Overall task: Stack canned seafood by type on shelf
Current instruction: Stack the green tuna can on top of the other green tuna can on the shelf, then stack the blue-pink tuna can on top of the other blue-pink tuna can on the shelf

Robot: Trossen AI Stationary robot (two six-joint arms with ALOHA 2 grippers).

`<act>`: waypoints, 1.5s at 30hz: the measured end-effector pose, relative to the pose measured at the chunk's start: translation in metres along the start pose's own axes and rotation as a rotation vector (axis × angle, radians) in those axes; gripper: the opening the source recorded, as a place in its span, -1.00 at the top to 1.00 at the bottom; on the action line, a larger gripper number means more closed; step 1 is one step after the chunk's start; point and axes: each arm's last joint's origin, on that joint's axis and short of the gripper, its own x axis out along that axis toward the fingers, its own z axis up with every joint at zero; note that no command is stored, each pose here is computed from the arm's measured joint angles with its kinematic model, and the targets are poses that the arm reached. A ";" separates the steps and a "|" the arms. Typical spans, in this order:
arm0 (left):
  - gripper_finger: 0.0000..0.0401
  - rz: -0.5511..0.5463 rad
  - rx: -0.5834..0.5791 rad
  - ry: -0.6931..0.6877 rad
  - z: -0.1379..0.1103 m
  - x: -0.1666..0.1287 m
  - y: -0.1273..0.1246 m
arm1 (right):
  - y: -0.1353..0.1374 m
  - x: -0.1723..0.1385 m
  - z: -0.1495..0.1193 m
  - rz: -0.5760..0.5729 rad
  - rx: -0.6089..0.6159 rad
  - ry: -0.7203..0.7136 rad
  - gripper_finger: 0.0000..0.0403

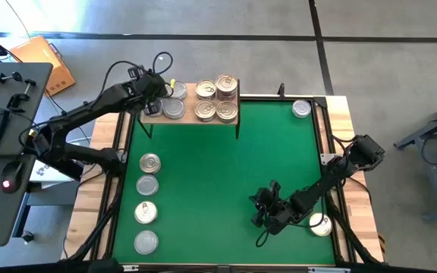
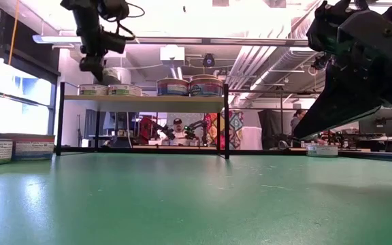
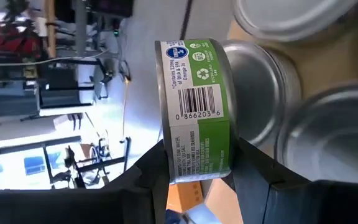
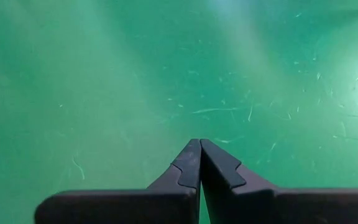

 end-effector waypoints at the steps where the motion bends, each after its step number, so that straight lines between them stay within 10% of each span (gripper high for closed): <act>1: 0.43 -0.011 0.017 0.003 0.000 0.002 -0.001 | 0.000 0.000 0.000 -0.001 -0.007 -0.001 1.00; 29: -0.36 -0.080 -0.050 -0.072 -0.005 -0.015 0.004 | 0.000 0.000 0.000 -0.001 -0.035 -0.007 1.00; 34: -0.32 -0.098 -0.245 -0.242 -0.015 -0.053 0.013 | -0.003 0.000 0.002 0.008 -0.072 0.061 0.99; 38: -0.27 -0.313 -0.354 -0.471 -0.021 -0.082 0.007 | 0.001 -0.013 0.022 0.084 -0.054 0.236 0.92; 45: -0.13 -0.577 -0.320 -0.853 -0.017 -0.112 -0.037 | 0.015 -0.050 0.033 0.114 -0.003 0.664 0.97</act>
